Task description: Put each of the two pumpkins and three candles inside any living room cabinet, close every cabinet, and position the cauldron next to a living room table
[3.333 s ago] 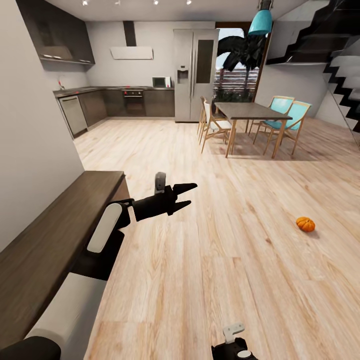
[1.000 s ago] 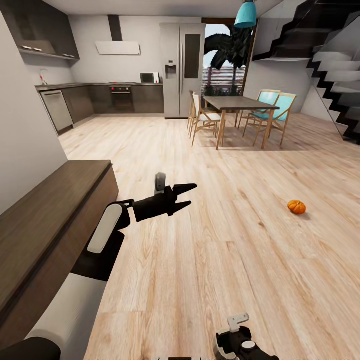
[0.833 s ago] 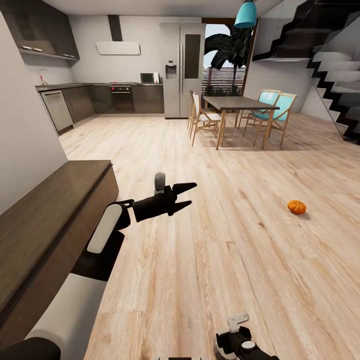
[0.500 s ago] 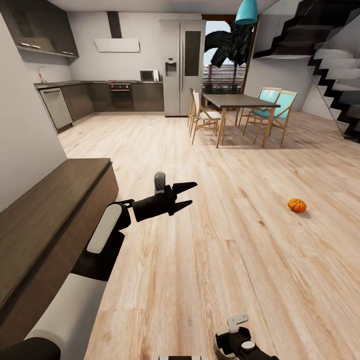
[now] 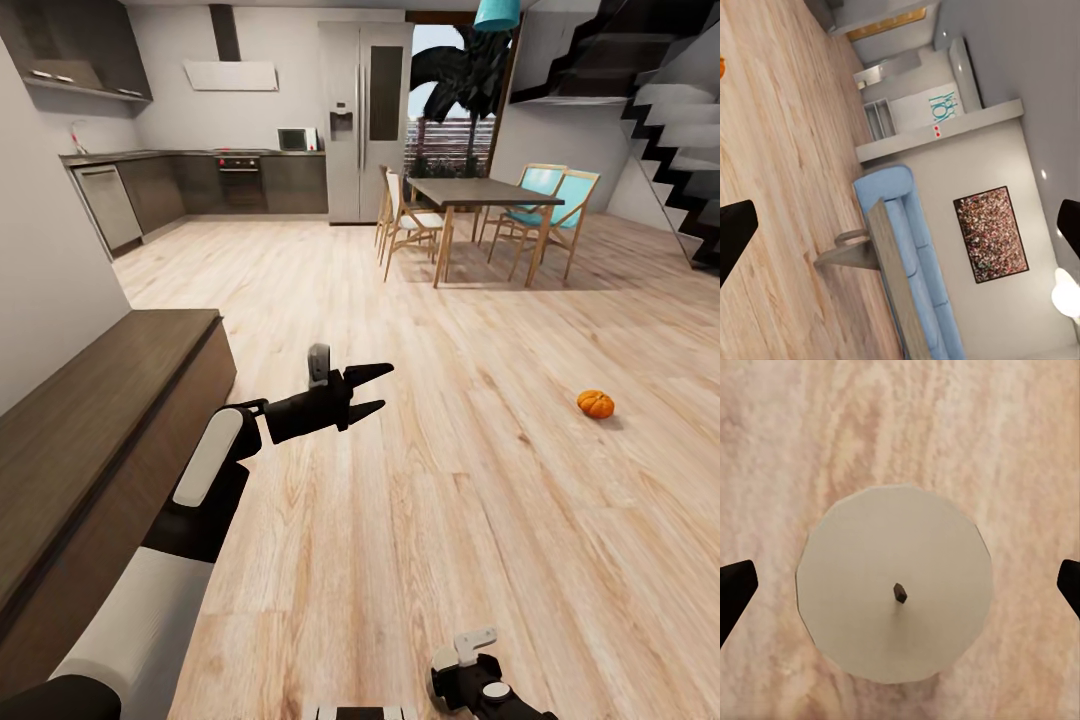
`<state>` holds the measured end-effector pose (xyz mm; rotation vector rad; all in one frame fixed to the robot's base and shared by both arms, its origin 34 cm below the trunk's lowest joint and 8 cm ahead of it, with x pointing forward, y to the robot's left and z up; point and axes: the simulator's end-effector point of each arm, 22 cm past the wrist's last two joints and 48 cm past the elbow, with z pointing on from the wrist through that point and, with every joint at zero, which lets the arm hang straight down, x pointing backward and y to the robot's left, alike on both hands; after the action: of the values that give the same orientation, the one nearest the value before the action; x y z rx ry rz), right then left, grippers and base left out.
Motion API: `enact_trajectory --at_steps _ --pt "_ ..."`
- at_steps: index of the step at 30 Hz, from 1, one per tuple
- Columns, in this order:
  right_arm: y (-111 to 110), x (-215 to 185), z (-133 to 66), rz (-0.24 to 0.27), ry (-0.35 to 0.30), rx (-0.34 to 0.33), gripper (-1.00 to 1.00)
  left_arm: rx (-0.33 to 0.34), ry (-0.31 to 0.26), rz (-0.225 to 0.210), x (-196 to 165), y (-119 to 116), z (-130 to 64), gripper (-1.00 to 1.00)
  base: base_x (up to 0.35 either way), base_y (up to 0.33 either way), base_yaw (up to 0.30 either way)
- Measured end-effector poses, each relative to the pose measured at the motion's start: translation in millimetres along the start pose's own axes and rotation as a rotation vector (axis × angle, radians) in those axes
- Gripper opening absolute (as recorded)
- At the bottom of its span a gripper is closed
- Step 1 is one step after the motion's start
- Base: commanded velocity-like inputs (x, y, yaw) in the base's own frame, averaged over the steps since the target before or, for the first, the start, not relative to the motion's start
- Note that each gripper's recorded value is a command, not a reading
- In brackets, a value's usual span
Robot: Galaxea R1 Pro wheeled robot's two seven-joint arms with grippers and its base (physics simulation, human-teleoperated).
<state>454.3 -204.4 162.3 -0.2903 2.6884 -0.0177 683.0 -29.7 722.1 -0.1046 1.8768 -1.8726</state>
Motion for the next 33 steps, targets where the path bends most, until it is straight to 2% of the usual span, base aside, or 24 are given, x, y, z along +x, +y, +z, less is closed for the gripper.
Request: enact_trajectory --at_steps 26,33 --pt "-2.0 -12.4 1.3 -0.002 -0.009 0.004 1.0 0.0 0.002 -0.001 0.9 -0.1 0.8 1.0 0.0 0.0 0.0" --pt "3.6 -2.5 6.8 0.0 0.014 -0.005 1.0 -0.009 0.003 -0.023 0.7 15.9 1.9 1.0 0.0 0.0 0.0"
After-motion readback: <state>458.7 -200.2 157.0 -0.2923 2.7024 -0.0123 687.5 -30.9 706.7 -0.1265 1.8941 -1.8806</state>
